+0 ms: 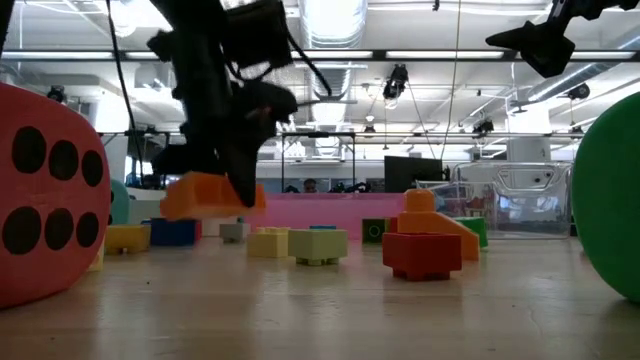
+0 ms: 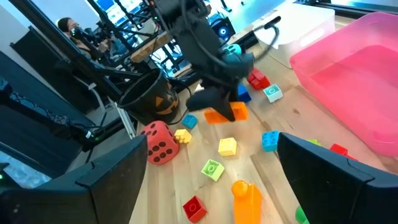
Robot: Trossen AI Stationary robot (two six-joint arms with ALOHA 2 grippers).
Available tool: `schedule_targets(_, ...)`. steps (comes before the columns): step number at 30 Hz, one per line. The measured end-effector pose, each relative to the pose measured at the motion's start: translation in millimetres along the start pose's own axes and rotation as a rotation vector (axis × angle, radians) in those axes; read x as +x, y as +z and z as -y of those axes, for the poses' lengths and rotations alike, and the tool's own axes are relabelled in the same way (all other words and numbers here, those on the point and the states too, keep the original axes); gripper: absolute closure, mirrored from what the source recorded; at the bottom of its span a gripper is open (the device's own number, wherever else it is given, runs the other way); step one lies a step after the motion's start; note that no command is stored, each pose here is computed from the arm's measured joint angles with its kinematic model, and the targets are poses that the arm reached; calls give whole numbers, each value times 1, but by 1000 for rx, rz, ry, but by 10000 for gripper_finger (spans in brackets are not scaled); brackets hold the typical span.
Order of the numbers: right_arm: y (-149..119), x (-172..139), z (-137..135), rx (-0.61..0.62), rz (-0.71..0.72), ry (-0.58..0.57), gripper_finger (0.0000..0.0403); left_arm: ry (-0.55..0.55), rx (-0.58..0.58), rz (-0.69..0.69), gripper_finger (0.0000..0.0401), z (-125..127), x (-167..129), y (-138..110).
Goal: Pick & Place Toys
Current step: Put the orange game piece into the white bin
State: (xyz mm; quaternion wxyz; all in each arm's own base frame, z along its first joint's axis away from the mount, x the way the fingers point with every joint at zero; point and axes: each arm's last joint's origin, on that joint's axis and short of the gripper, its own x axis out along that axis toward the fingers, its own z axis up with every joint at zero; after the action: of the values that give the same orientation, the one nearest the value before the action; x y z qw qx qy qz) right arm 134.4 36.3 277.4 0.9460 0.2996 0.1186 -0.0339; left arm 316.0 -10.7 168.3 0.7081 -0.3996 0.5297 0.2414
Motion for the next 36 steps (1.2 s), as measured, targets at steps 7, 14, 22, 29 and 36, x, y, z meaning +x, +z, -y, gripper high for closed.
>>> schedule_targets(7, 0, 0, 0, 0, 0, 0, 54, -59, -35, 188, 253, -5, -46, 10)
schedule_targets(14, 0, 0, 0, 0, 1, 0, 54, -12, -211, 333, 253, -50, -95, 40)
schedule_targets(22, 1, 0, 0, 3, 11, 3, 54, 206, -494, 368, 253, -139, -123, 76)
schedule_targets(29, 1, 0, -1, 8, 11, 4, 54, 316, -564, 357, 253, -177, -129, 85)
schedule_targets(36, 3, 0, -2, 17, 35, 23, 54, 486, -598, 210, 253, -189, -101, 88)
